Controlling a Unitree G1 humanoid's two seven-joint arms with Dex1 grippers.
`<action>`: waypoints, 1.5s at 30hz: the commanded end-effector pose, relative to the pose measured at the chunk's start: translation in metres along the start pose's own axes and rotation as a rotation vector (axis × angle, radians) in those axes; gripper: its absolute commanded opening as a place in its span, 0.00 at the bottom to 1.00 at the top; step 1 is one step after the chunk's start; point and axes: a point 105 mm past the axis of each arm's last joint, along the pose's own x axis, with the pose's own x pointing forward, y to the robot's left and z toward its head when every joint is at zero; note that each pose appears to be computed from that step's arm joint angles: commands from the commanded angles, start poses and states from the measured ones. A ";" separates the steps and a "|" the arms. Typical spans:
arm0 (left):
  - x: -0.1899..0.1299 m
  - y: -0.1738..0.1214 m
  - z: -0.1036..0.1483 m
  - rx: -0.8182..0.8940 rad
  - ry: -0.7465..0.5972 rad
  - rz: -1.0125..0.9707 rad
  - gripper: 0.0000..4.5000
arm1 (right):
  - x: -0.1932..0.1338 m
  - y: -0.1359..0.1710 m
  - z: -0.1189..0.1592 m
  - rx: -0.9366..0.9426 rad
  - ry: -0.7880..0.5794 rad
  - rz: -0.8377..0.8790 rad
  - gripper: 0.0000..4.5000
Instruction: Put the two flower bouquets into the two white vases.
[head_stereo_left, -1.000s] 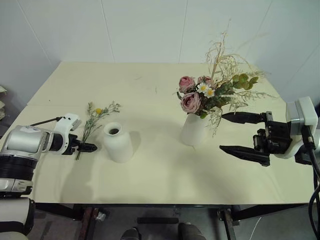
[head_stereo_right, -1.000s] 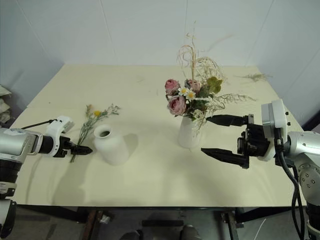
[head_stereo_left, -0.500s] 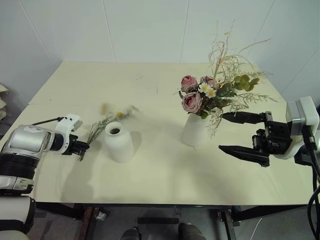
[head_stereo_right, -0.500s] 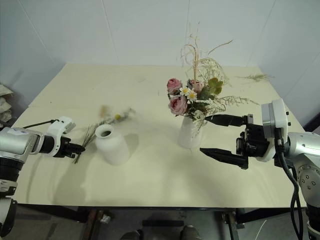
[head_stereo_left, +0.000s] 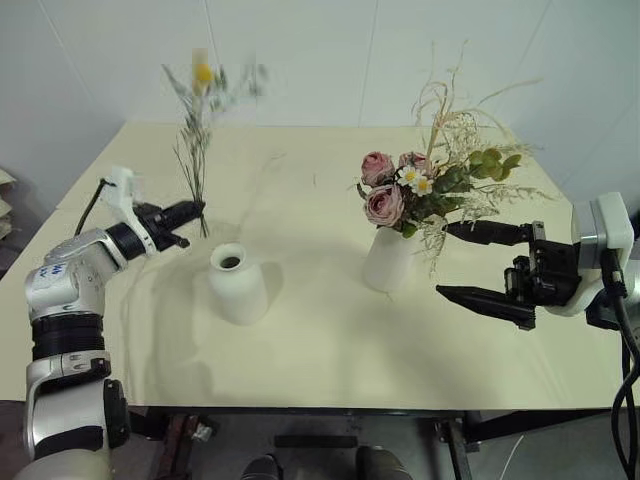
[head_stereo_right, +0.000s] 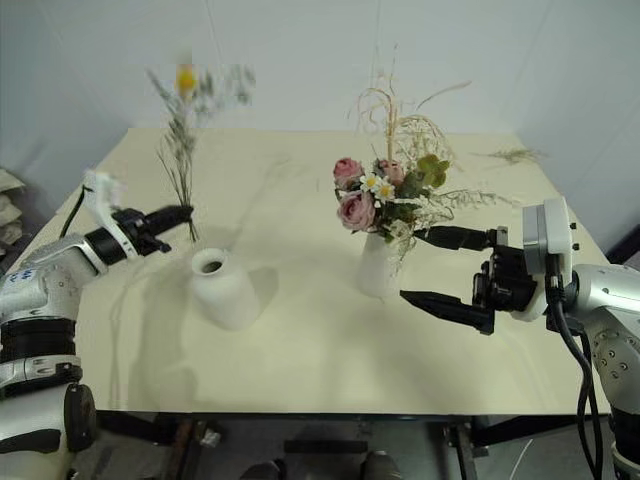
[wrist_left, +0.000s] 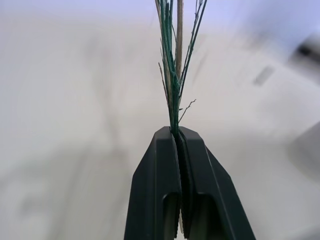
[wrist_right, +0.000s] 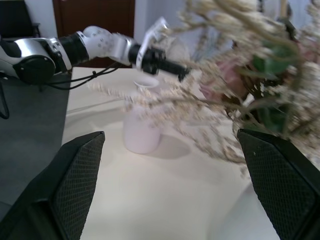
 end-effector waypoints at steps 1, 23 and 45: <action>-0.002 -0.029 0.052 0.035 -0.248 -0.169 0.00 | -0.001 -0.003 0.006 -0.038 -0.024 -0.019 1.00; -0.020 -0.075 0.015 -0.049 -0.149 -0.457 0.00 | -0.004 -0.003 -0.001 -0.040 -0.025 -0.091 1.00; -0.027 -0.074 -0.019 -0.013 -0.109 -0.425 0.00 | -0.001 -0.005 -0.003 -0.036 -0.035 -0.132 1.00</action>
